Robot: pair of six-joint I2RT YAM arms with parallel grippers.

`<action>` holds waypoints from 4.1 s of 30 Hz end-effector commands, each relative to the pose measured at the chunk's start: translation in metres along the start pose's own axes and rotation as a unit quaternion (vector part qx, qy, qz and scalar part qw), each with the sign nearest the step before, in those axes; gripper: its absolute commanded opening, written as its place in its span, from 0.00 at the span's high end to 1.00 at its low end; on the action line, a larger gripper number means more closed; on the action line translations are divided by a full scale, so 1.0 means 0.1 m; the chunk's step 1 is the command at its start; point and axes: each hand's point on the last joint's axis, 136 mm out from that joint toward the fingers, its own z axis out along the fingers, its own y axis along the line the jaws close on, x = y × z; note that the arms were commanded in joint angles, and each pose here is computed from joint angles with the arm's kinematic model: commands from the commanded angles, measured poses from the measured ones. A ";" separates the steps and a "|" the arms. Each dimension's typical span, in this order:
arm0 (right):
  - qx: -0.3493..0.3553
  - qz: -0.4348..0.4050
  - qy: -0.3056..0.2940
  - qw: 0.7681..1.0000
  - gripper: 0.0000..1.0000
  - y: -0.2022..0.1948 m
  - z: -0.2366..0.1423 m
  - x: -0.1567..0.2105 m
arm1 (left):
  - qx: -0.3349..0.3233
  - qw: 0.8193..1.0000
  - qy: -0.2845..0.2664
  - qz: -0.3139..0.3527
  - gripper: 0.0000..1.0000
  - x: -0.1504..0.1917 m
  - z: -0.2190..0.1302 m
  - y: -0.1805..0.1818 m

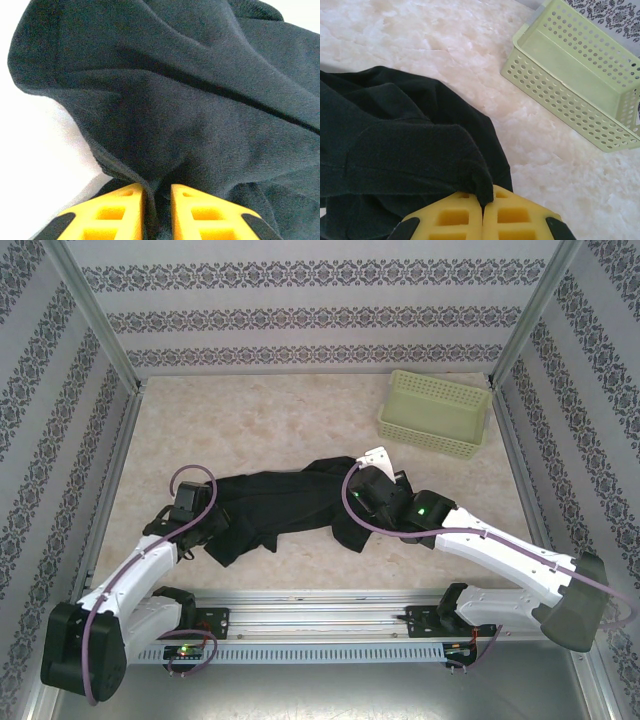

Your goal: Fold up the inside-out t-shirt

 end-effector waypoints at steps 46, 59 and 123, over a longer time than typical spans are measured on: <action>0.055 0.043 -0.293 0.953 1.00 -1.18 -1.98 -2.54 | 0.188 0.824 -0.535 0.008 1.00 -2.60 -4.59 -1.54; 0.053 -0.032 -0.307 0.950 1.00 -0.74 -2.03 -2.61 | 0.135 0.855 -0.501 0.023 1.00 -2.50 -4.03 -1.35; -0.188 -0.007 0.105 0.977 0.52 1.34 0.21 0.03 | 0.113 0.987 -0.053 0.099 0.25 -0.53 -0.48 -1.15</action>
